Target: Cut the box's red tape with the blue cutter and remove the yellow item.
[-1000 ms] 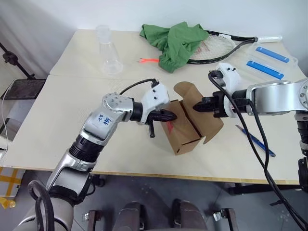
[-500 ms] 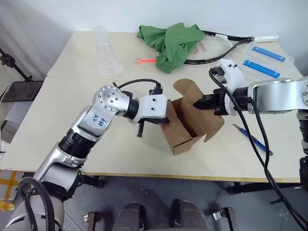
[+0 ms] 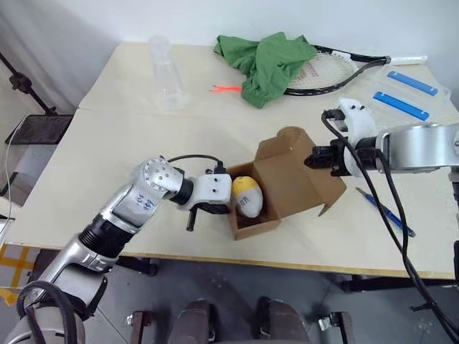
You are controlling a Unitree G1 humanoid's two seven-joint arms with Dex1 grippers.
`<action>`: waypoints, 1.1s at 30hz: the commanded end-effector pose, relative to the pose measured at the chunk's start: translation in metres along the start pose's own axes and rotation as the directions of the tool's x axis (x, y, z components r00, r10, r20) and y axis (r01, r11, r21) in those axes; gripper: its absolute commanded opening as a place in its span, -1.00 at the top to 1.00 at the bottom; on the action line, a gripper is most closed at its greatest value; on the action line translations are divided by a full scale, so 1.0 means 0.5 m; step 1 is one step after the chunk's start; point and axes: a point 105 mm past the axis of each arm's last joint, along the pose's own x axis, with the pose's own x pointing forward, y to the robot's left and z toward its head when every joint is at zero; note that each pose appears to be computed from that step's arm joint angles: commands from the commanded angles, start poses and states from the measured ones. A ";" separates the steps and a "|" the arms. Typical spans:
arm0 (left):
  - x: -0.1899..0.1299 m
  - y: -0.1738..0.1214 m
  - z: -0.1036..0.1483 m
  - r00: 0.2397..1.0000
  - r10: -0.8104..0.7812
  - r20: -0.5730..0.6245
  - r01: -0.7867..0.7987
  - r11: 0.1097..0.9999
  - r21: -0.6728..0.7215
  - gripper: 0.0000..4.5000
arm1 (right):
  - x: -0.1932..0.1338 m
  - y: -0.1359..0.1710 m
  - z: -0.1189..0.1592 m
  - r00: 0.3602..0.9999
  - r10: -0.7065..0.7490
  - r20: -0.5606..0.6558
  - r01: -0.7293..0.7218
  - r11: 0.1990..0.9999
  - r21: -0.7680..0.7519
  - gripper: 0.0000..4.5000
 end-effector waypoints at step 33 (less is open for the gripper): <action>-0.142 0.118 0.012 0.969 0.244 0.044 -0.238 0.966 -0.103 -1.00 | -0.108 -0.133 0.009 0.973 -0.052 0.224 0.124 0.939 -0.321 -1.00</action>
